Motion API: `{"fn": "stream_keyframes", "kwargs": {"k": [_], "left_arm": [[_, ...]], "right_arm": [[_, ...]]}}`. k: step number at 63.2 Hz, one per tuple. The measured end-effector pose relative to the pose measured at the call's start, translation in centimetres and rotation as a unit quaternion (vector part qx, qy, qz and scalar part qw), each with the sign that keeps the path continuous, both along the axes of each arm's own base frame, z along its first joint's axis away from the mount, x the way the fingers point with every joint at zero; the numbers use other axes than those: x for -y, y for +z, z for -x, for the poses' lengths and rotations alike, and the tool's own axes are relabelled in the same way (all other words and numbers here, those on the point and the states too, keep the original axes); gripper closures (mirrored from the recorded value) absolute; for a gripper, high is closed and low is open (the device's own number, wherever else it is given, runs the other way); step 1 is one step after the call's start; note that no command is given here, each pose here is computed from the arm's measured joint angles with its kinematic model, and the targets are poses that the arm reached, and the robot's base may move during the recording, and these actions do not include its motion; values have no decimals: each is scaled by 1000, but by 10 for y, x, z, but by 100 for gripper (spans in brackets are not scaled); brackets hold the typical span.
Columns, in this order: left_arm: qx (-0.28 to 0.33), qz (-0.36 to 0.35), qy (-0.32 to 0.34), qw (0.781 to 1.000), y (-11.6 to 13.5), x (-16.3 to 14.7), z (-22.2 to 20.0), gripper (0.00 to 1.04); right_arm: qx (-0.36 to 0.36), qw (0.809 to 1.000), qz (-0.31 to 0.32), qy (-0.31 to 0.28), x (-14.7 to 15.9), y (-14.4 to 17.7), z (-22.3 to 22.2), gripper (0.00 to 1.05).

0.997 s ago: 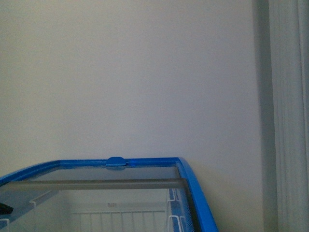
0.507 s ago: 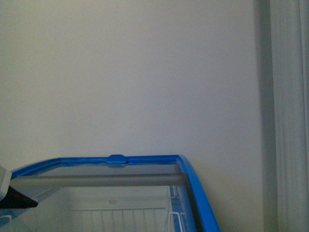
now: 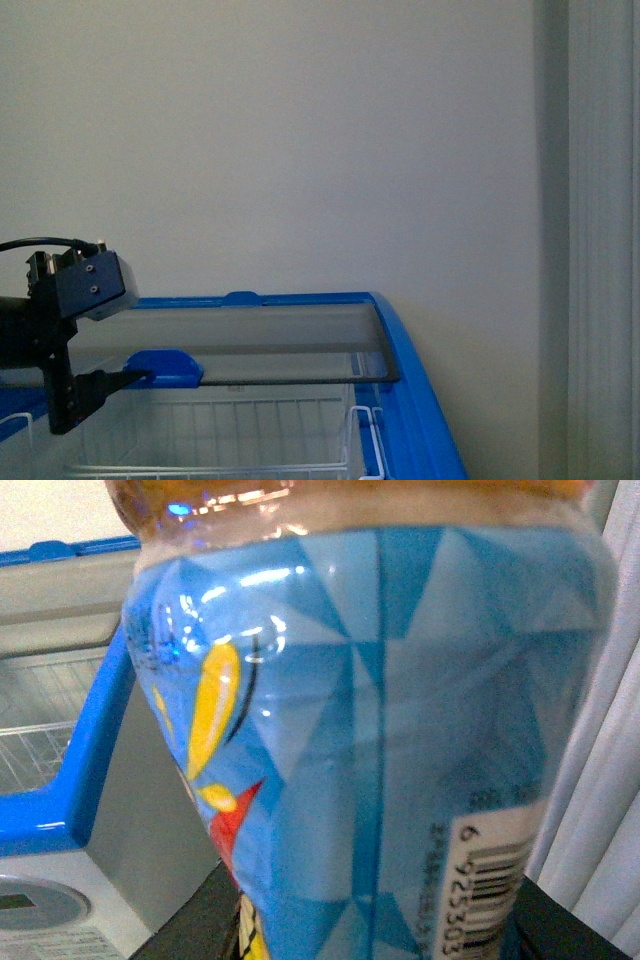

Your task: Put drink in fridge

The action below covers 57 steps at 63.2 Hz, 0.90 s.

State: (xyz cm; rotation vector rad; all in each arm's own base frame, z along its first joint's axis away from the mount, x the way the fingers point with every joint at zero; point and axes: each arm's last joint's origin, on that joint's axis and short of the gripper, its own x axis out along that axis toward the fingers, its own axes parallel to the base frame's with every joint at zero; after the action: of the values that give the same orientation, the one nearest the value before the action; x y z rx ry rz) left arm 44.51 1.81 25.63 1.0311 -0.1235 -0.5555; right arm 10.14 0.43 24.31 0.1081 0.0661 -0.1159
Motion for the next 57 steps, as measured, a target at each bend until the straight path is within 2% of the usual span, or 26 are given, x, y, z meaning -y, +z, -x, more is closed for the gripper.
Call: {"fn": "stream_keyframes", "kwargs": {"k": [11,24,31,38,44,51,57], "left_arm": [[66,-3,48,997,6,14,-27,8],[119,12,101,988,12,27,-40,8],[106,54,122,985,12,30,-33,8],[41,133,148,979,13,29,-9,8],[-14,260,154,953,30,28,36,8],[-42,389,153,908,56,20,104,8],[-86,466,163,865,56,10,173,8]], "right_arm": [[0,1000,0,0,0,0,0,65],[0,1000,0,0,0,0,0,65],[0,1000,0,0,0,0,0,65],[0,1000,0,0,0,0,0,65],[0,1000,0,0,0,0,0,65],[0,1000,0,0,0,0,0,65],[0,1000,0,0,0,0,0,65]]}}
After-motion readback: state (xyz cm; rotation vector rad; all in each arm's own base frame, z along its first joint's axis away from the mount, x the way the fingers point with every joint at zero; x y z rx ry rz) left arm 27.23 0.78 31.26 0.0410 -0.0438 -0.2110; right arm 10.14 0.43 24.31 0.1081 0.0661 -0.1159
